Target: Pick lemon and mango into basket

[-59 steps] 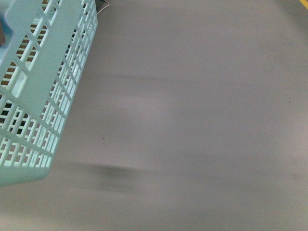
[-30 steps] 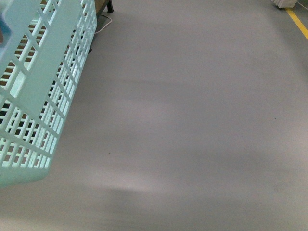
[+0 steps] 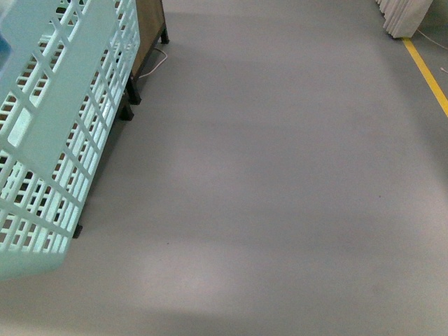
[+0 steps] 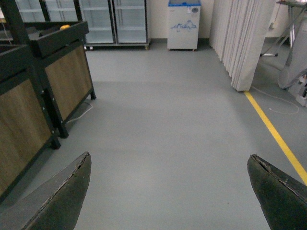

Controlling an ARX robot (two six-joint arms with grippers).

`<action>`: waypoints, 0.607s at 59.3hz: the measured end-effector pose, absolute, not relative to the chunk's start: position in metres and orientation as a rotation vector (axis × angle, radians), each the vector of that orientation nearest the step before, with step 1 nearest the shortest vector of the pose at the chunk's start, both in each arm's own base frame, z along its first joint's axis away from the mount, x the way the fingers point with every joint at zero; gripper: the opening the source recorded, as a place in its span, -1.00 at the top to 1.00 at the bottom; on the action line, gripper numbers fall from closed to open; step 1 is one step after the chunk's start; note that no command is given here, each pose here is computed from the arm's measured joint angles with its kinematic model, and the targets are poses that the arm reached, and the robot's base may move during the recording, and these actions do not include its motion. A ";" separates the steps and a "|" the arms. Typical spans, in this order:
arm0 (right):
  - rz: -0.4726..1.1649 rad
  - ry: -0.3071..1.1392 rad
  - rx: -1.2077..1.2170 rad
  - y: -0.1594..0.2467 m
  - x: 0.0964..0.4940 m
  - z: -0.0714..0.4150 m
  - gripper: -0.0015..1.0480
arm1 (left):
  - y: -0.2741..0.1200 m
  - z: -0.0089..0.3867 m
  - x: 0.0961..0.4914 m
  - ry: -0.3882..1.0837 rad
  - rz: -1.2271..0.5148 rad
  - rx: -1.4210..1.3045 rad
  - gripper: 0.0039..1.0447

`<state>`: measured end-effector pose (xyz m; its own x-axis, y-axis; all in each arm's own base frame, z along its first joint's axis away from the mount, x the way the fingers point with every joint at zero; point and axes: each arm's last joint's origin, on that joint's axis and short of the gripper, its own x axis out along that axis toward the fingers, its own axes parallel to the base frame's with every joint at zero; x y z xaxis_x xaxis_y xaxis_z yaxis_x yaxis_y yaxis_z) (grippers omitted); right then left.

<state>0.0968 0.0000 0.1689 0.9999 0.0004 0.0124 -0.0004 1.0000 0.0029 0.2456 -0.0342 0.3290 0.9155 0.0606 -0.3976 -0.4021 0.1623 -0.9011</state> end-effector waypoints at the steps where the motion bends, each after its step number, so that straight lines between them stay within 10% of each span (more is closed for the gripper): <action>1: 0.001 -0.012 0.002 0.000 0.097 0.169 -0.83 | -0.034 0.329 0.246 0.297 0.337 -1.374 0.69; 36: 0.000 -0.013 0.003 0.000 0.097 0.169 -0.83 | -0.034 0.329 0.246 0.295 0.336 -1.375 0.69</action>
